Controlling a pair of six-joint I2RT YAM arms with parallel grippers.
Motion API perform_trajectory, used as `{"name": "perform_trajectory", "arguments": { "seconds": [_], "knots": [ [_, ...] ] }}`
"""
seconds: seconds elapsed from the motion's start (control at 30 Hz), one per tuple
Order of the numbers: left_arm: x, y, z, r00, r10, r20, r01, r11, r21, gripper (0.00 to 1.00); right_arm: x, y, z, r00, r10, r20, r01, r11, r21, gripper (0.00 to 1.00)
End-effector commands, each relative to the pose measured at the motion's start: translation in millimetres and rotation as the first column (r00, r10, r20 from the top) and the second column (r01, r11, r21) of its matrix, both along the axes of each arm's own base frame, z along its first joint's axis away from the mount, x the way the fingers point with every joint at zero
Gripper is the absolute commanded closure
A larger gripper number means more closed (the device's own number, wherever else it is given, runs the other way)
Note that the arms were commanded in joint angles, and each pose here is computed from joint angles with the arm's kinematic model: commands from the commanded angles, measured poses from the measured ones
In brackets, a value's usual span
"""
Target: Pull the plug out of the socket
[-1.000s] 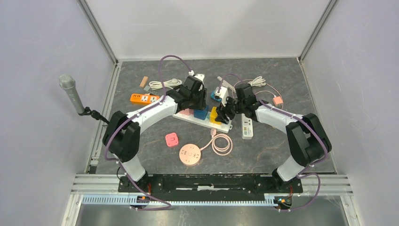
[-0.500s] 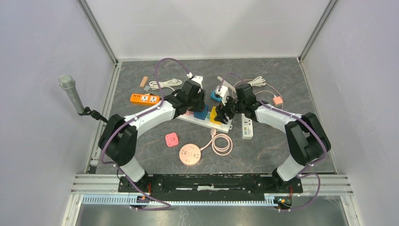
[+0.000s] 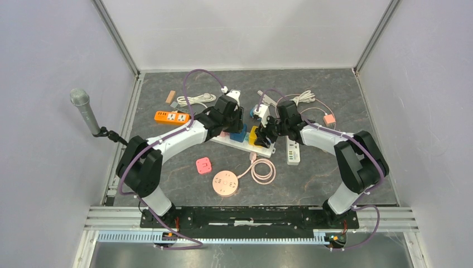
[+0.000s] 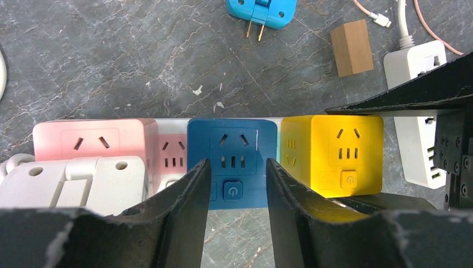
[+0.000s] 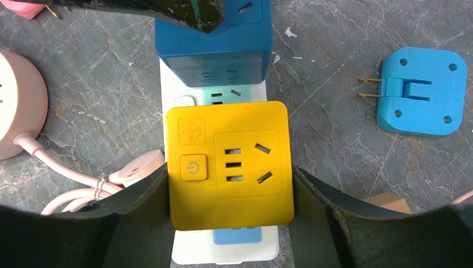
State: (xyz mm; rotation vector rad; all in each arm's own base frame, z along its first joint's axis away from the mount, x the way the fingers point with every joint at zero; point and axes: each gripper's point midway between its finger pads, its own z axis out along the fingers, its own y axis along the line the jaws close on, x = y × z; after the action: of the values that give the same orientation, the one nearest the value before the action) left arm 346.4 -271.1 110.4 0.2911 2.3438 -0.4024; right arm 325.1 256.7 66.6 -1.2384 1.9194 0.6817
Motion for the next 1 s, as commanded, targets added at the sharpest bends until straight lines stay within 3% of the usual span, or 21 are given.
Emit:
{"name": "perform_trajectory", "arguments": {
  "seconds": [0.0, 0.1, 0.6, 0.73, 0.87, 0.97],
  "knots": [
    [-45.3, 34.7, -56.7, 0.981, 0.003, -0.196, 0.032, 0.984, 0.175, 0.51, 18.6, 11.8, 40.0, 0.991, -0.003, 0.131, -0.006, 0.998, 0.069, 0.83],
    [-46.9, 34.1, -57.5, 0.980, -0.005, -0.198, 0.041, 0.984, 0.176, 0.52, 21.4, 11.1, 51.9, 0.985, -0.024, 0.171, 0.007, 0.995, 0.095, 1.00],
    [-50.7, 38.9, -67.1, 0.977, 0.010, -0.211, 0.036, 0.977, 0.212, 0.53, 8.9, 30.2, 52.7, 0.999, -0.023, 0.032, 0.015, 0.972, 0.234, 1.00],
    [-51.8, 39.7, -68.6, 0.977, 0.008, -0.213, 0.039, 0.975, 0.217, 0.54, 9.0, 30.4, 54.0, 0.996, -0.006, 0.091, -0.013, 0.979, 0.202, 1.00],
    [-52.1, 41.0, -69.8, 0.977, 0.010, -0.214, 0.039, 0.974, 0.224, 0.54, 2.7, 29.1, 41.2, 0.974, 0.040, 0.222, -0.049, 0.998, 0.035, 1.00],
    [-52.6, 42.5, -71.5, 0.976, 0.013, -0.215, 0.038, 0.972, 0.231, 0.54, -0.5, 29.6, 43.6, 0.972, 0.043, 0.233, -0.056, 0.997, 0.050, 1.00]
  ]
}}
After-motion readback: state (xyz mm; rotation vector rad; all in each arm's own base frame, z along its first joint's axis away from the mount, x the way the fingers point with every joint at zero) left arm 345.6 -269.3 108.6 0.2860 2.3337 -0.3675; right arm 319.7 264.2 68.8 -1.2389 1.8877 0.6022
